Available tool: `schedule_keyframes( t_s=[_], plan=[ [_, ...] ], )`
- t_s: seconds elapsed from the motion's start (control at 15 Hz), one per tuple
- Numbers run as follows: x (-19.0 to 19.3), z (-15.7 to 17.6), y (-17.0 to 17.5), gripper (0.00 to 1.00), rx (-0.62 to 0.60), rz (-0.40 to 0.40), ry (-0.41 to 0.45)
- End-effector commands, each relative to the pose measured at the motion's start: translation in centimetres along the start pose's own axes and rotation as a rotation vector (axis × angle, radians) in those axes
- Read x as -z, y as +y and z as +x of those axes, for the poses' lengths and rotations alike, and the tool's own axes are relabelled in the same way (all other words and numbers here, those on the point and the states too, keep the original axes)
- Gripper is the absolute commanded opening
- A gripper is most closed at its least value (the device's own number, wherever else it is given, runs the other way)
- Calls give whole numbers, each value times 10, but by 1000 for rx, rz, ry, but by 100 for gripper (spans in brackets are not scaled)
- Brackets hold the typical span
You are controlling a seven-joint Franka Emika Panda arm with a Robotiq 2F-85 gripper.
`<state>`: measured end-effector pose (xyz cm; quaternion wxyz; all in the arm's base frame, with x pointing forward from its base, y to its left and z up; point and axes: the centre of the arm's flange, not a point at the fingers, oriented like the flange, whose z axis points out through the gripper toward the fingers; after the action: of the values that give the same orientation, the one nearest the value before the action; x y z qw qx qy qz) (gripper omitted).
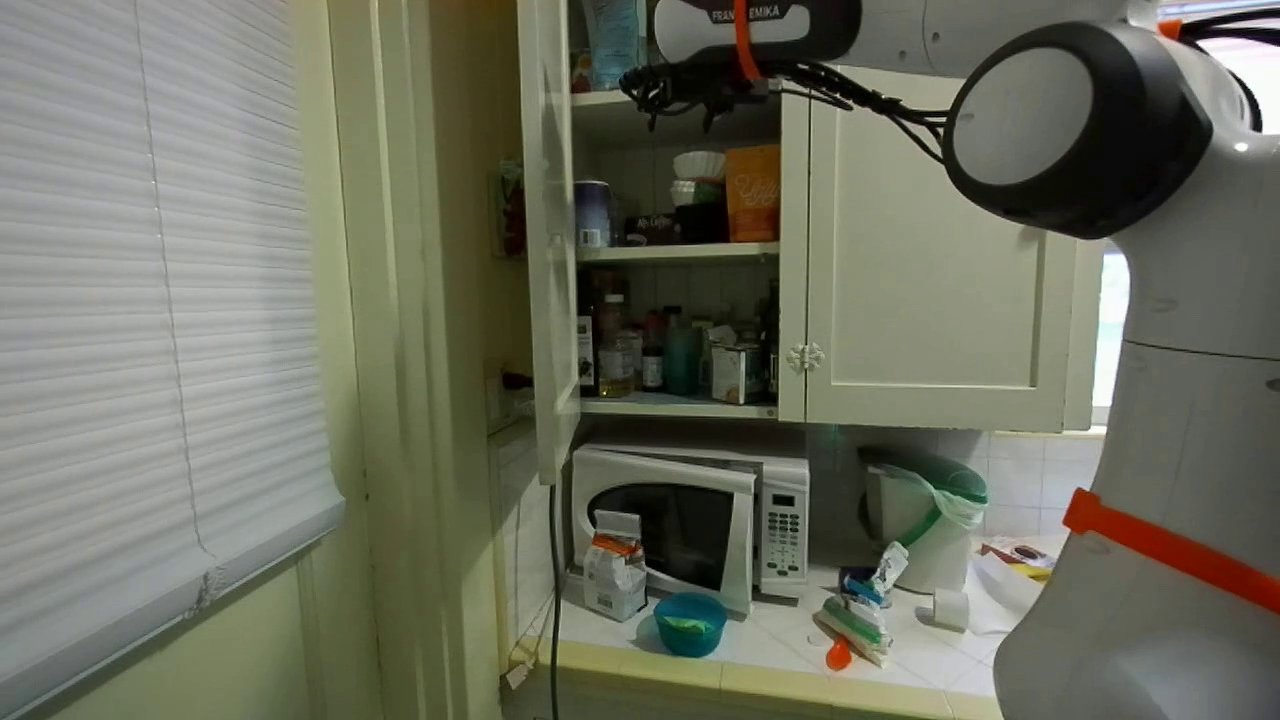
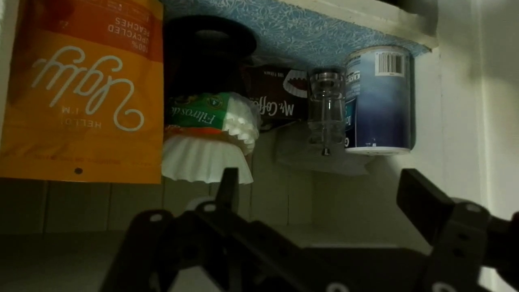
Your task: Move the cupcake liners to the bottom shelf
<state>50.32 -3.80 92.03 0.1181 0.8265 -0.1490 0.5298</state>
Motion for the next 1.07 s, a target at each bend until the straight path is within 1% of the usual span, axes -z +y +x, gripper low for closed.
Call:
schedule_keyframes(
  t_s=[0.0,0.33,0.67,0.73,0.8,1.0],
  plan=[
    [-11,21,4,100,23,1,93],
    [-23,40,6,100,34,44,234],
    [-17,46,-3,100,69,101,407],
    [-18,50,-3,100,55,96,421],
    [-15,38,-3,100,56,101,377],
    [-15,41,-3,100,54,104,394]
  ],
)
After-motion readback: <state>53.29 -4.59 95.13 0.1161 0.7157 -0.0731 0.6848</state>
